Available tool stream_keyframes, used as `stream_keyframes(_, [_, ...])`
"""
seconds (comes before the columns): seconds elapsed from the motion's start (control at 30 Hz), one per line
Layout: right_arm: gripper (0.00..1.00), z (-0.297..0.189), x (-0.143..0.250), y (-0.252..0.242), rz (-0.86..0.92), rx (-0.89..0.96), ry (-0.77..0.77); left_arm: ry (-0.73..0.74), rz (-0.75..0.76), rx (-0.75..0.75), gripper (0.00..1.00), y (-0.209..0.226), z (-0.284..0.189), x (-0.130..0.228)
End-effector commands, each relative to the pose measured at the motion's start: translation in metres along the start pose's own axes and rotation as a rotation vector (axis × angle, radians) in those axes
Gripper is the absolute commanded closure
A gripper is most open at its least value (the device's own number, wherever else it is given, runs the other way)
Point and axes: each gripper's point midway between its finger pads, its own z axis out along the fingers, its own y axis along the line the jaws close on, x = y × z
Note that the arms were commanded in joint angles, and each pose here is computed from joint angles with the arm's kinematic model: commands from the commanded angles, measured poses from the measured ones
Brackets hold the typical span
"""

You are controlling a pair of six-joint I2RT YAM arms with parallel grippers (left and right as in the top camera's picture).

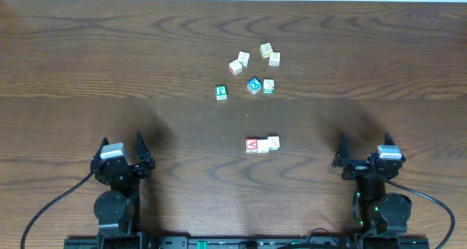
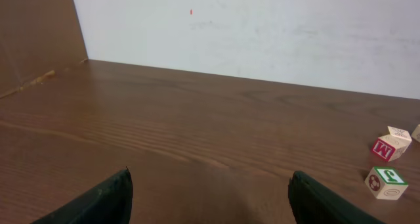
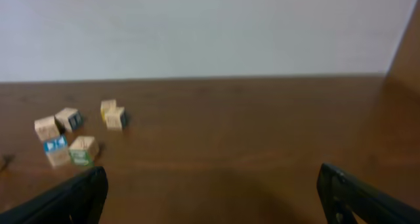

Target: Lift 3 blocks

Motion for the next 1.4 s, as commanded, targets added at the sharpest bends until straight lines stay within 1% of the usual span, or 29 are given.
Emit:
stream_keyframes(0.0, [0.01,-0.0004,0.0003,-0.0064,0.044,0.032,-0.003,0.052,-0.002,-0.038,0.24,0.0071,0.0001,0.0155])
stream_keyframes(0.23, [0.01,-0.0003,0.0013,-0.0045,-0.024,0.021,0.003,0.052,-0.002,-0.038,0.24,0.0071,0.0001,0.0155])
stream_keyframes(0.4, [0.01,-0.0003,0.0016,-0.0033,0.004,0.014,0.004,0.052,-0.002,-0.038,0.24,0.0071,0.0001,0.0155])
stream_keyframes(1.37, [0.01,-0.0003,0.0003,-0.0039,0.003,0.017,-0.002,0.052,-0.002,-0.038,0.23,0.0071,0.0001,0.0155])
